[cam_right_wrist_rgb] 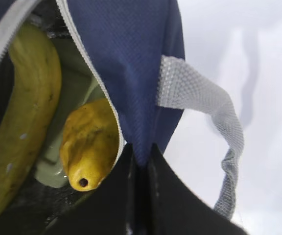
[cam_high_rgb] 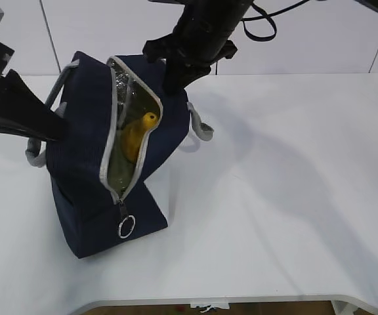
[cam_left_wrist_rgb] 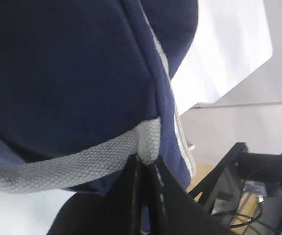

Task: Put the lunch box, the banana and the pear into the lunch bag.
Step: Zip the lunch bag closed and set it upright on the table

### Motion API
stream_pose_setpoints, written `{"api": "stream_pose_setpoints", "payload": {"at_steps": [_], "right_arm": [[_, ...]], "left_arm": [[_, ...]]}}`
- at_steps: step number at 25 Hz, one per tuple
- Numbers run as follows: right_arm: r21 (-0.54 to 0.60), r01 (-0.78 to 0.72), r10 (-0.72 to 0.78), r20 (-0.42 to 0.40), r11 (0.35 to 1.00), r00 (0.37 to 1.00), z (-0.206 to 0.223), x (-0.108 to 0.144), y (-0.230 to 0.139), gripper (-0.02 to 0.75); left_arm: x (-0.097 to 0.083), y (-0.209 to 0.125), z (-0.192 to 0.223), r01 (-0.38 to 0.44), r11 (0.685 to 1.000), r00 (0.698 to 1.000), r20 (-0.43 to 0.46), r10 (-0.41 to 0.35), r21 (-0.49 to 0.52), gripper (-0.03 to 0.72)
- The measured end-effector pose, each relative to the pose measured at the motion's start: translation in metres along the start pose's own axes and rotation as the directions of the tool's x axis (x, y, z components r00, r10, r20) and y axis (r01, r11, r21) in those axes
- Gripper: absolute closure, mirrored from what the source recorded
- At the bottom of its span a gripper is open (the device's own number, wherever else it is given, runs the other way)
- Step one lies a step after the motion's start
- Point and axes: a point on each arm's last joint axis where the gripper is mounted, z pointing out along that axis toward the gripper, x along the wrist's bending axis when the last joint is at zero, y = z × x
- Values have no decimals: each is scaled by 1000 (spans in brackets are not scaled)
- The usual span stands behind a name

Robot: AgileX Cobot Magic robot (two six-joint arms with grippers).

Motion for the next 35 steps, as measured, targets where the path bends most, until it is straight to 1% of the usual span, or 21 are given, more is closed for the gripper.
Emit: {"api": "stream_pose_setpoints", "payload": {"at_steps": [3,8,12,17,20,23,25,28,30,32,35], "right_arm": [[3,6,-6,18,1000,1000,0,-2,0,732],[-12,-42,43,141,999,989,-15,-8,0,733],[-33,-69,74,179,997,981,-33,-10,-2,734],[-24,-97,100,230,995,968,-47,-16,-11,734],[-20,-119,121,244,993,962,-56,-18,-17,734],[-42,-147,153,275,988,949,-71,-18,-21,734],[-66,-173,185,301,983,935,-82,-17,-24,734],[-85,-216,232,321,973,918,-93,-18,-30,734],[-84,-247,261,319,965,911,-93,-18,-34,734],[-77,-275,286,301,958,910,-91,-18,-36,734],[-62,-307,312,255,950,915,-86,-14,-38,734]], "left_arm": [[-3,2,0,18,1000,999,38,-17,-23,694],[-11,3,3,31,999,996,91,-28,-35,694],[-20,4,11,10,999,995,99,-6,-38,694],[-30,3,22,-18,999,995,102,22,-39,694],[-32,5,25,-17,998,995,95,23,-65,694],[-28,11,30,7,995,995,95,2,-98,694],[-23,16,36,26,992,993,115,-12,-120,694],[-18,24,46,45,988,986,163,-20,-148,694],[-14,28,53,54,987,981,190,-25,-152,694],[-12,31,58,53,989,979,203,-24,-139,694],[-16,40,64,18,992,978,209,9,-127,694]]}}
